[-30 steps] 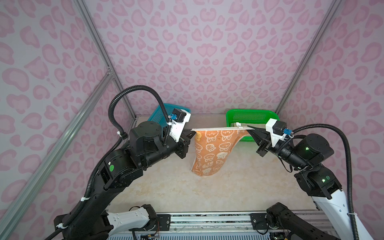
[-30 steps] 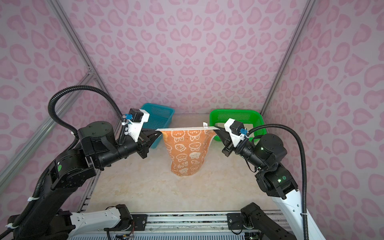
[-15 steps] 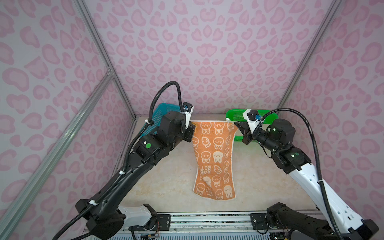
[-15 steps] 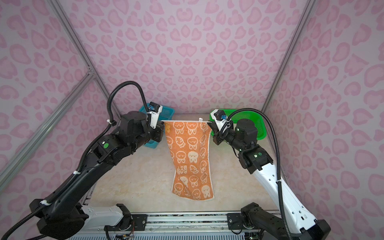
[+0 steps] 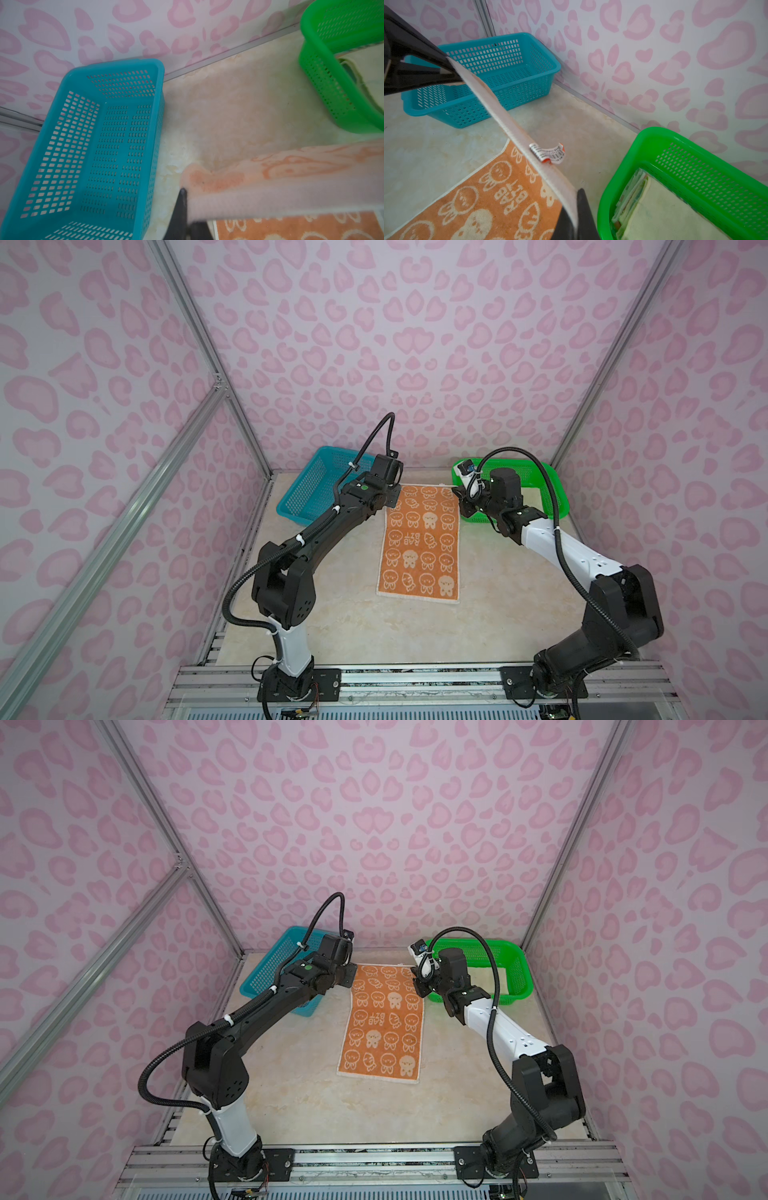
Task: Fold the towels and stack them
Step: 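Lay the hanging towel flat on the table with both grippers, then fold the held edge toward the robot with both grippers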
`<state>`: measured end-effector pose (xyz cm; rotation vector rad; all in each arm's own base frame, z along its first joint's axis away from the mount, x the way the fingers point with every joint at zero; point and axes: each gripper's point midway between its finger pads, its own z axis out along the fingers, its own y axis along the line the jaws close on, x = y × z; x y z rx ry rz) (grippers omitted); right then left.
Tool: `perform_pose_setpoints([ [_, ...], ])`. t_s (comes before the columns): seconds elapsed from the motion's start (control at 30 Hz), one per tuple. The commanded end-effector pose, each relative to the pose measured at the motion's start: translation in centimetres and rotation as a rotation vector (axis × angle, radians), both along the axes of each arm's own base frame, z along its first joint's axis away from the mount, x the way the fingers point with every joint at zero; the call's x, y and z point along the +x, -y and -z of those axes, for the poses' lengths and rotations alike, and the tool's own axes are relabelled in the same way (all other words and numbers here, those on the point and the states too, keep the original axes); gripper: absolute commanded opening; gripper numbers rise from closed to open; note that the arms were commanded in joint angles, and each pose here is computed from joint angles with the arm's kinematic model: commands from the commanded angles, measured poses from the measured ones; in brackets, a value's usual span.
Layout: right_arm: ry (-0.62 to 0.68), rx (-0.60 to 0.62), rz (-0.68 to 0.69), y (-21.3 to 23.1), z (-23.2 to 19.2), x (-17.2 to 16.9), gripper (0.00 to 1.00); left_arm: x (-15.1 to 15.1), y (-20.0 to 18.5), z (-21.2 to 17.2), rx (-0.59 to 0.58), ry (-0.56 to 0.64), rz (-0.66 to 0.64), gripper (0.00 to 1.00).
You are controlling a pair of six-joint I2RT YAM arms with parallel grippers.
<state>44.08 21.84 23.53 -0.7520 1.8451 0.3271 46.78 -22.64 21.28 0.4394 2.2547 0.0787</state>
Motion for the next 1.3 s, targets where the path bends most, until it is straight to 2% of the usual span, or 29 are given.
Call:
perform_pose_setpoints([
  [0.0,0.005,-0.036,0.06,1.1,1.9,1.0,0.0,1.1,-1.5,1.1,0.048,0.029,-0.079,0.03],
  [0.13,-0.034,-0.036,0.053,1.5,3.9,-0.5,0.0,0.0,-1.1,2.7,0.016,-0.007,-0.049,0.03],
  [0.27,-0.098,-0.03,0.04,2.0,5.8,-3.0,0.0,-2.6,-0.4,3.0,-0.046,-0.028,-0.01,0.02],
  [0.3,-0.108,-0.025,0.035,2.1,5.9,-3.7,0.0,-3.7,-0.5,4.1,-0.036,-0.052,-0.007,0.02],
  [0.67,-0.301,0.067,0.029,2.9,9.0,-12.5,0.0,-11.8,-0.6,5.8,-0.006,-0.156,0.022,0.02],
  [0.87,-0.383,0.07,0.039,2.4,11.4,-16.8,0.0,-14.6,-0.9,8.1,0.012,-0.22,0.024,0.02],
  [1.2,-0.532,0.106,0.07,2.2,15.5,-21.1,0.0,-18.3,-0.8,12.5,0.051,-0.306,0.032,0.02],
  [1.27,-0.563,0.104,0.074,2.1,16.2,-21.8,0.05,-19.0,-0.7,13.2,0.054,-0.319,0.036,0.02],
])
